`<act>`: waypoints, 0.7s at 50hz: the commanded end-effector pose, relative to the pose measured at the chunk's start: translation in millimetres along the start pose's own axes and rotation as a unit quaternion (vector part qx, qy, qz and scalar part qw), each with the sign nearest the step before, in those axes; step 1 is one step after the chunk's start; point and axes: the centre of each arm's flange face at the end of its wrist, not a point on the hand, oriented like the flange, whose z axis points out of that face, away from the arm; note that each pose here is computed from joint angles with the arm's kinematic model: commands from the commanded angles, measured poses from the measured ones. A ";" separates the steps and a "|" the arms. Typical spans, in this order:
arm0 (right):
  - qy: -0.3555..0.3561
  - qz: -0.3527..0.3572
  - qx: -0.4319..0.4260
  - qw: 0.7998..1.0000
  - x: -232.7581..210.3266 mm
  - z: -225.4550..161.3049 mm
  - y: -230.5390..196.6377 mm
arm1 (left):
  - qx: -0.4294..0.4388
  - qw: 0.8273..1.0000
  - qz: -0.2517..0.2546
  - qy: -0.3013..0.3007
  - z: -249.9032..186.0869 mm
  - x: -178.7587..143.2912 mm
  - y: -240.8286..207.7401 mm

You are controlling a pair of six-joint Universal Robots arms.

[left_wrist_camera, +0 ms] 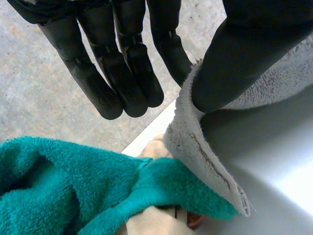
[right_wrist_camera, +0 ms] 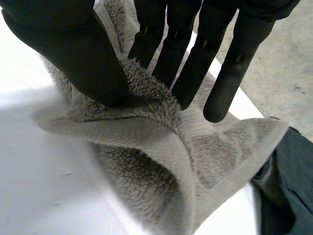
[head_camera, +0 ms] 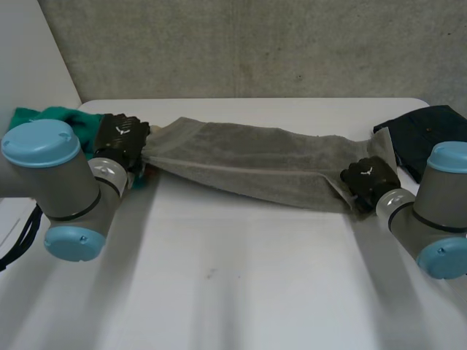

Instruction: Fold the laundry.

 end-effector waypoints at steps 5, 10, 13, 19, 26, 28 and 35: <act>-0.009 0.090 -0.048 0.995 32.5 -56.0 -40.7 | -0.089 0.994 0.051 0.048 -46.1 -1.9 1.2; -0.080 0.127 -0.174 0.973 51.1 -96.1 -39.2 | -0.187 0.967 0.122 0.127 -107.4 4.5 1.3; -0.142 0.097 -0.236 0.956 53.6 -119.0 -38.7 | -0.240 0.942 0.157 0.176 -142.5 8.6 2.0; -0.186 0.001 -0.252 0.950 65.7 -130.6 -33.2 | -0.239 0.927 0.191 0.217 -154.4 22.9 -0.7; -0.114 0.044 -0.189 0.974 67.8 -91.2 -23.8 | -0.173 0.954 0.193 0.149 -90.7 27.5 -11.1; -0.098 0.050 -0.165 0.980 66.0 -81.2 -23.5 | -0.153 0.961 0.191 0.127 -73.0 28.6 -14.7; -0.021 0.050 -0.060 0.997 66.2 -37.8 -23.5 | -0.078 0.976 0.197 0.046 -2.5 32.3 -26.4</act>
